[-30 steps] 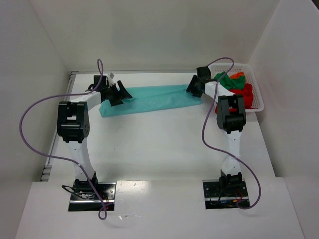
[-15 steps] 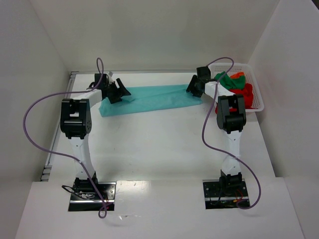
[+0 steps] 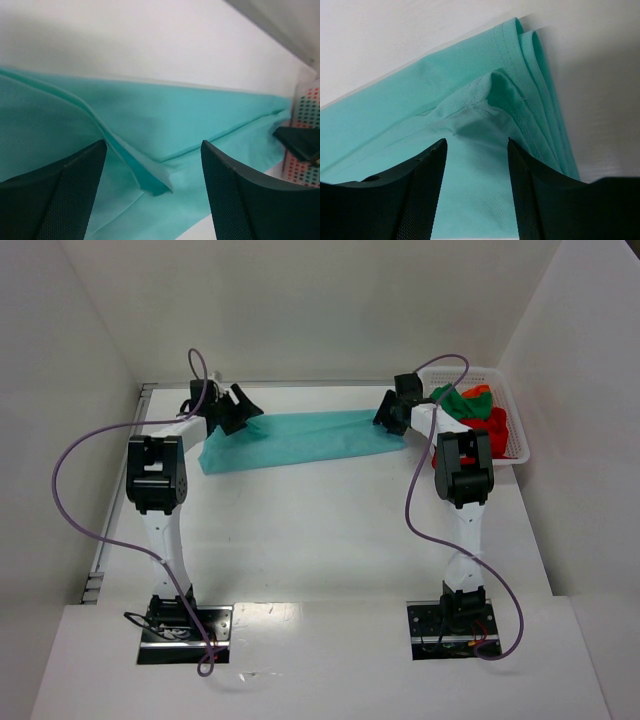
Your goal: Fold and stack the t-shirts
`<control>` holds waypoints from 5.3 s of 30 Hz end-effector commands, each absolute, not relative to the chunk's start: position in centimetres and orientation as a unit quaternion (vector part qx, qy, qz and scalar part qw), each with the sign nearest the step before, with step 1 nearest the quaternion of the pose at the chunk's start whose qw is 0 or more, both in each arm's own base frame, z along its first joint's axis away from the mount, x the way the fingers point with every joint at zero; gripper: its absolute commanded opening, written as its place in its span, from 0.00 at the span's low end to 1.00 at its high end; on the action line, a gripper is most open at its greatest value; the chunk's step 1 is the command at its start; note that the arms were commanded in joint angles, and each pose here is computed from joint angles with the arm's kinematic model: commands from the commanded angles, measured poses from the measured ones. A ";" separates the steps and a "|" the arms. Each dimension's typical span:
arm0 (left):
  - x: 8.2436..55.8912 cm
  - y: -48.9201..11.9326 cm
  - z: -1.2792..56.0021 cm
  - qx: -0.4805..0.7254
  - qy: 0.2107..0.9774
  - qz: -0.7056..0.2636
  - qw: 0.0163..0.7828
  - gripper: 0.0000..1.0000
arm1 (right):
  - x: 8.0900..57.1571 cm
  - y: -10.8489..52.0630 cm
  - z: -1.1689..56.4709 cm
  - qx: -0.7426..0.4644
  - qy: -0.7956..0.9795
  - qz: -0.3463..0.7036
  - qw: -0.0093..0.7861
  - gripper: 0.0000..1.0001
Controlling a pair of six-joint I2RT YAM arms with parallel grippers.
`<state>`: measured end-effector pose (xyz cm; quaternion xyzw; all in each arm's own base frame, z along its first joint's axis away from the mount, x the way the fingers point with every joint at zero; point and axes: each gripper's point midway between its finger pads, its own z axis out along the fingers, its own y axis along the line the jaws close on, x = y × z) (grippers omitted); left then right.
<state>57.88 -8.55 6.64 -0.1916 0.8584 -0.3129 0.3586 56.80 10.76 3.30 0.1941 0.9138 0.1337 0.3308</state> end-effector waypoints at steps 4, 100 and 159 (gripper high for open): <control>61.5 -8.6 11.6 -0.195 0.802 -0.357 0.438 0.84 | 58.0 11.1 9.4 0.181 0.893 0.145 0.386 0.59; 44.8 1.0 9.8 -0.356 0.847 -0.182 0.350 1.00 | 23.1 37.2 6.4 -0.501 0.785 0.267 0.249 0.99; 55.5 -12.7 1.6 -0.161 0.940 -0.134 0.270 0.99 | 24.9 33.2 5.5 -0.420 0.842 0.204 0.269 0.99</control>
